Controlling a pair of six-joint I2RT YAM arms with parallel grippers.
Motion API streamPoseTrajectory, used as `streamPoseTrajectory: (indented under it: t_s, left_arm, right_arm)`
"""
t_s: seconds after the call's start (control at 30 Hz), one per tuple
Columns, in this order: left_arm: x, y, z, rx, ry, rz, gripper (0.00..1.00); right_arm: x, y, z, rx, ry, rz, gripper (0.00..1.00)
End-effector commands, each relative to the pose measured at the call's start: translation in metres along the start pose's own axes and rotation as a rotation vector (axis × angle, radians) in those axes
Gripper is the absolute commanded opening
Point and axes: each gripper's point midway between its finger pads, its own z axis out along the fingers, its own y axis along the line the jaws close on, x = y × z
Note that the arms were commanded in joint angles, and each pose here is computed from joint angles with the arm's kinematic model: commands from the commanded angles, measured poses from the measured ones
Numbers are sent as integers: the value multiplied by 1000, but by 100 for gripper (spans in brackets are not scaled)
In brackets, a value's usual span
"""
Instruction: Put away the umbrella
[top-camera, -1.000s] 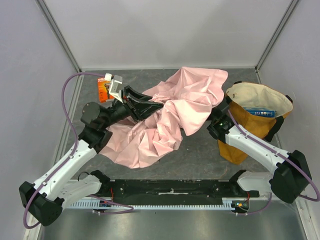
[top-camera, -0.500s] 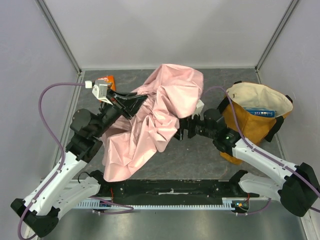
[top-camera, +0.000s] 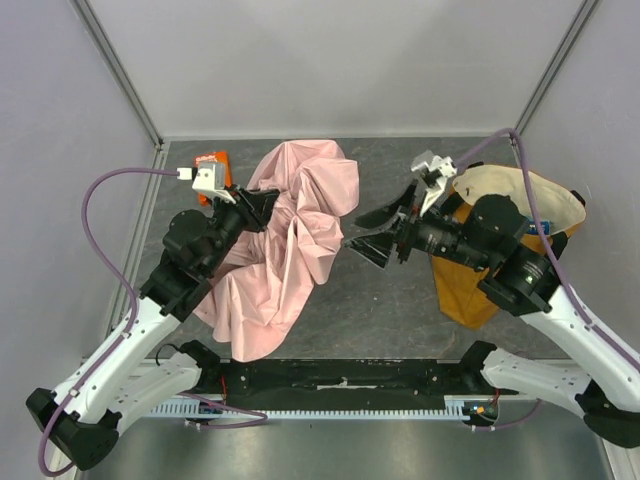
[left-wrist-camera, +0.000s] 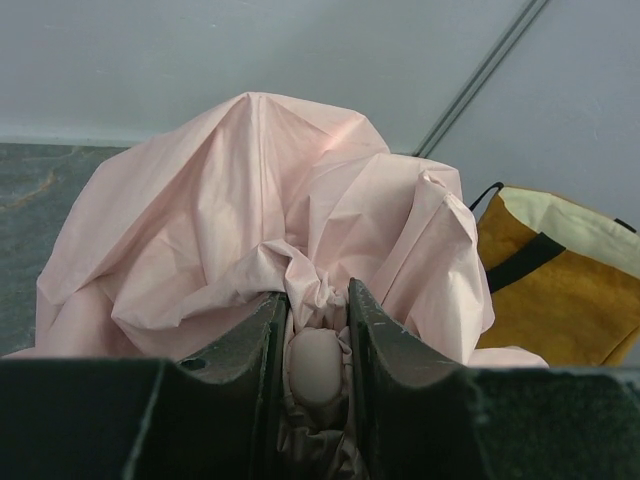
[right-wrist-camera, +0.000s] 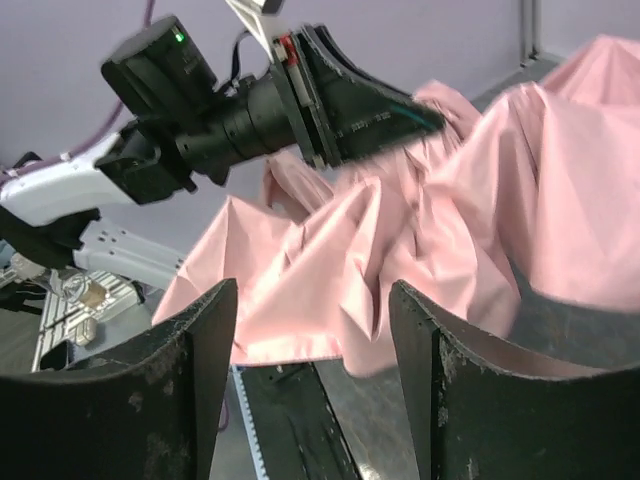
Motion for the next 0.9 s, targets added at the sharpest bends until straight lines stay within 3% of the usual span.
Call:
streamPoseTrajectory:
  t_s: [0.0,0.07,0.17,0.23,0.37,0.47,0.57,0.6,0.67,0.77,0.87]
  left_arm:
    - [-29,-11,-3,30,-100,-57,2]
    - [-29,-15,-4,42,-90,-76,2]
    - [-34,-19,-8,51,-82,-110,2]
    - [-33,-23,-10,65,-70,-127,2]
    - [-42,-34,-22,134,-85,-117,2]
    - [-47,-46,-32,225,-117,-85,2]
    - [-51,-57,-40,305,-158,-67,2]
    - [-52,-60,-43,327,-169,-54,2]
    - [-54,-63,-47,357,-195,-32,2]
    - [-48,-62,-45,364,-192,0,2]
    - [-46,-65,-45,394,-200,24,2]
  right_arm:
    - [15,-4,46,-25,123,-2,60]
    - [28,-2,64,-34,166,-12,56]
    - [58,-1,76,-29,179,-57,68]
    - [78,-13,79,25,222,-82,67]
    - [129,-89,46,391,300,-130,54]
    - [182,-90,24,337,410,-93,53]
    - [202,-97,1,392,453,-42,53]
    - [203,-100,-9,422,455,-35,56]
    - [193,-104,-29,494,436,-29,71]
    - [154,-75,-36,393,319,9,94]
    - [111,-34,-44,226,159,59,98]
